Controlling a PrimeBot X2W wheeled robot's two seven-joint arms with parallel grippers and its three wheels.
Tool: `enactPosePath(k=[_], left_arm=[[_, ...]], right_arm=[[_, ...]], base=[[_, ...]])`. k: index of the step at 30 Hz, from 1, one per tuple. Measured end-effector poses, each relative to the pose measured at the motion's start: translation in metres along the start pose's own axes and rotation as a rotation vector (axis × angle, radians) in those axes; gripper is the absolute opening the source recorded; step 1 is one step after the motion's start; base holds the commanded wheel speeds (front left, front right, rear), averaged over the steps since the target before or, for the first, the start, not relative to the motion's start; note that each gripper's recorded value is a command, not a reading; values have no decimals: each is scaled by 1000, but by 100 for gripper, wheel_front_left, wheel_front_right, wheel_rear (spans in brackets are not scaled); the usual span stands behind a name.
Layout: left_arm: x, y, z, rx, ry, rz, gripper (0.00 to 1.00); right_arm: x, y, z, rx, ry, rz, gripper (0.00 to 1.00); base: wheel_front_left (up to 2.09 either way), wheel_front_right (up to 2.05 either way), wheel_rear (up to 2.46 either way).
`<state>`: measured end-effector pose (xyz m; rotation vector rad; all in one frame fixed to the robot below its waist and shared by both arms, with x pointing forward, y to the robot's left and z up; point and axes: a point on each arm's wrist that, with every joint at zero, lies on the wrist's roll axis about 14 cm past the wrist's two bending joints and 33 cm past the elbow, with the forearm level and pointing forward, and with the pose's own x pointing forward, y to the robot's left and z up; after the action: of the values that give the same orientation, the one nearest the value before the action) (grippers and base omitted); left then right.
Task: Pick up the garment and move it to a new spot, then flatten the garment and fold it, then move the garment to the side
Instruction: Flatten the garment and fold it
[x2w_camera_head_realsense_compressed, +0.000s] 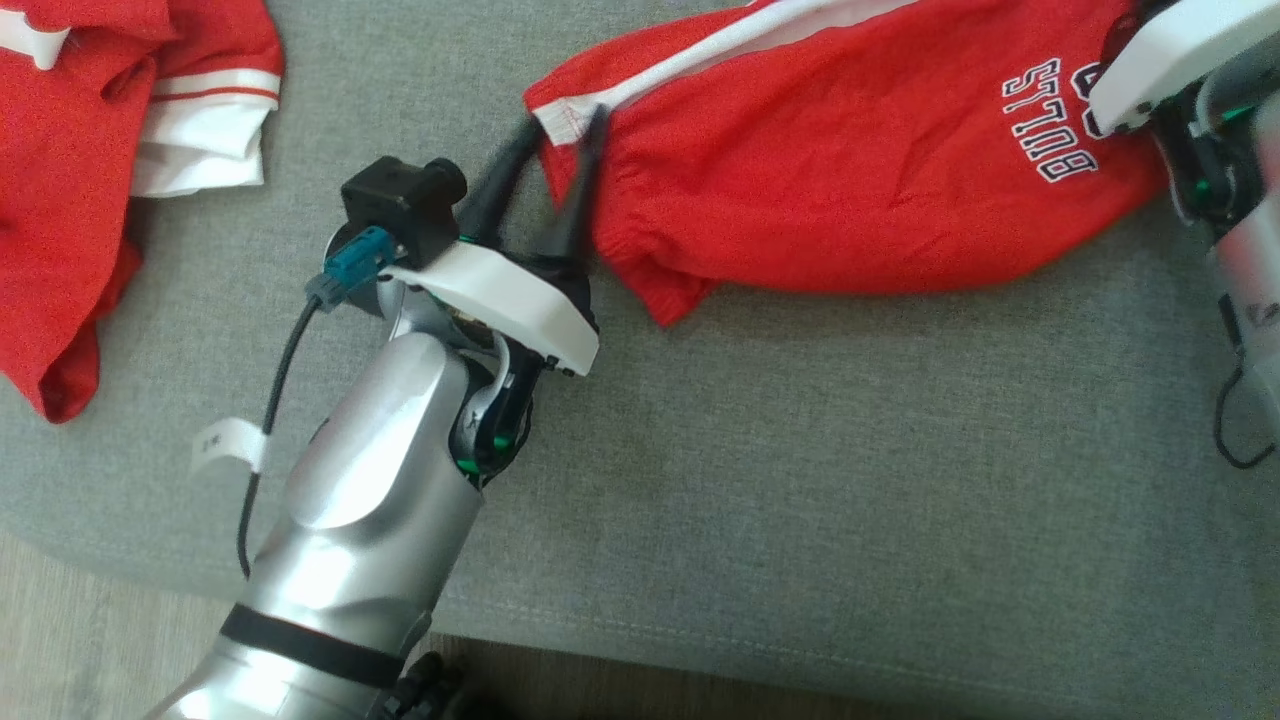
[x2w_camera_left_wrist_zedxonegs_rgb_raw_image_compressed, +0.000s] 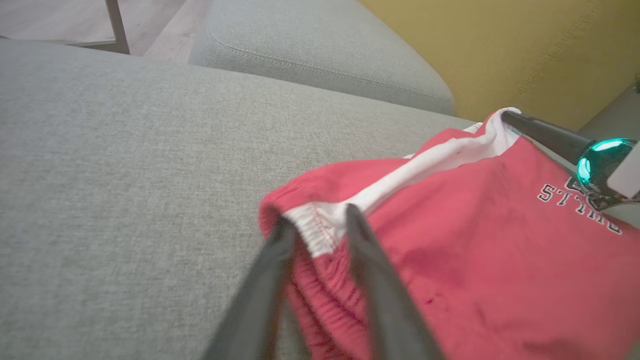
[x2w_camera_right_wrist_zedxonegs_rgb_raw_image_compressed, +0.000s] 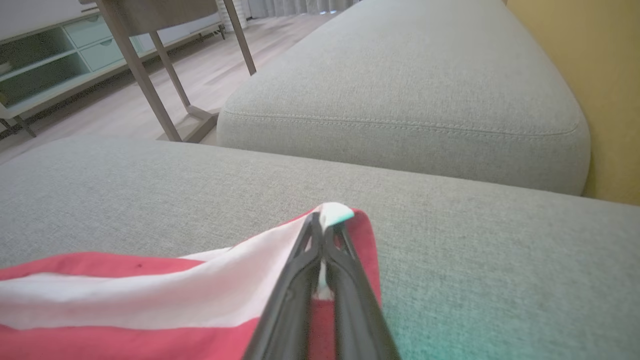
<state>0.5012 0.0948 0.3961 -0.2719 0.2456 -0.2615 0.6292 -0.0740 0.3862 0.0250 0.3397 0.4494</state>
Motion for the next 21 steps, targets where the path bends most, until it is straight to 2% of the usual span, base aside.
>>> enactPosePath(k=[4,10,17,21], left_arm=[[-1,1,0,13,-2,27,100],[-12,4,24,79,-85,107,100],[-41,15,38,129,-141,182,100],[-47,9,57,155,-200,177,100]], right_arm=[[-4,2,7,-16,-66,3,100],[-30,-3,40,-32,-214,-18,100],[-83,-23,60,-33,-320,-107,100],[-117,-28,58,-23,-358,-164,100]], base=[[0,0,0],[0,0,0],[0,0,0],[0,0,0]])
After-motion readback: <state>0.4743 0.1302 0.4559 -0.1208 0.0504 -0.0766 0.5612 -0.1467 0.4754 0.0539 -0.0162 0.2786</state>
